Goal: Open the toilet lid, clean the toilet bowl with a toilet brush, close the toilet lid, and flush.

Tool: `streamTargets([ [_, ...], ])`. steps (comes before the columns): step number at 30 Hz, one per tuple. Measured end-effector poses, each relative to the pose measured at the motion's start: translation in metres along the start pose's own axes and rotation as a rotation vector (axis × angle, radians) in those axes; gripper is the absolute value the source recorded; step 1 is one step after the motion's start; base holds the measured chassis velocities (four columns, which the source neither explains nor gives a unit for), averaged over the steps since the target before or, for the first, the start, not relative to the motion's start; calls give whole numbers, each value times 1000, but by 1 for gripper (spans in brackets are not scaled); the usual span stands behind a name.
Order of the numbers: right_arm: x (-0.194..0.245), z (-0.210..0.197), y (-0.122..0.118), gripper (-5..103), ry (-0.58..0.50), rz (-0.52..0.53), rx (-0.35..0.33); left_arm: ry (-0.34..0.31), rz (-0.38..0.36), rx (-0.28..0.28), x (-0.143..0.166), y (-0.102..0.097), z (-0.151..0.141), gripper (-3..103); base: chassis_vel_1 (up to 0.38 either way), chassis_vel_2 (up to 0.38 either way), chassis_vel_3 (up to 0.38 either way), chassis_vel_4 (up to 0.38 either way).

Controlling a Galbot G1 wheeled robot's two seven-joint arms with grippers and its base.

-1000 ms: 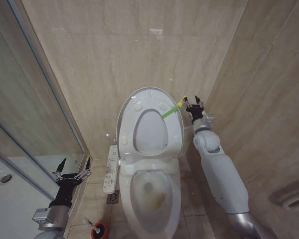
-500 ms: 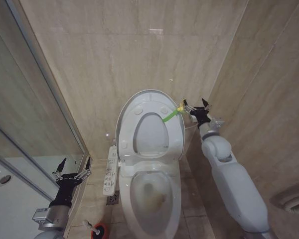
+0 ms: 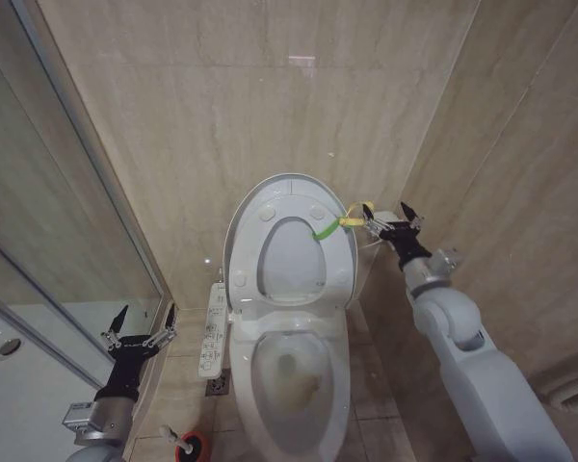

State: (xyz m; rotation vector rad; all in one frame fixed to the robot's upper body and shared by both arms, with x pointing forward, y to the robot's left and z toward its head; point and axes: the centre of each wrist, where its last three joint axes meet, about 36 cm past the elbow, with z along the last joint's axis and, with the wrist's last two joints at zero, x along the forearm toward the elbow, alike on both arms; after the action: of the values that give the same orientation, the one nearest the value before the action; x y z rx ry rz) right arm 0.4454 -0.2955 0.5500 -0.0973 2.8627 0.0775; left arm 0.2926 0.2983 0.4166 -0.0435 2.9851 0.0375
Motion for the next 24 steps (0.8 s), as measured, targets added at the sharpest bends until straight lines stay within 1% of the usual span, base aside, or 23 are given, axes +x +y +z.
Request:
streamTargets([
  [4, 16, 1, 1, 100, 13, 7, -1, 0, 0, 0, 0, 0, 0, 100, 0, 0, 0, 0],
  [8, 32, 3, 7, 100, 29, 12, -14, 0, 0, 0, 0, 0, 0, 100, 0, 0, 0, 0],
  [11, 53, 2, 14, 100, 44, 12, -29, 0, 0, 0, 0, 0, 0, 100, 0, 0, 0, 0],
  [14, 63, 2, 16, 100, 52, 4, -24, 0, 0, 0, 0, 0, 0, 100, 0, 0, 0, 0],
  [16, 79, 4, 20, 100, 48, -25, -12, 0, 0, 0, 0, 0, 0, 100, 0, 0, 0, 0],
  [17, 79, 4, 20, 100, 48, -25, -12, 0, 0, 0, 0, 0, 0, 100, 0, 0, 0, 0],
  [24, 103, -2, 28, 100, 31, -38, -38, 0, 0, 0, 0, 0, 0, 100, 0, 0, 0, 0],
])
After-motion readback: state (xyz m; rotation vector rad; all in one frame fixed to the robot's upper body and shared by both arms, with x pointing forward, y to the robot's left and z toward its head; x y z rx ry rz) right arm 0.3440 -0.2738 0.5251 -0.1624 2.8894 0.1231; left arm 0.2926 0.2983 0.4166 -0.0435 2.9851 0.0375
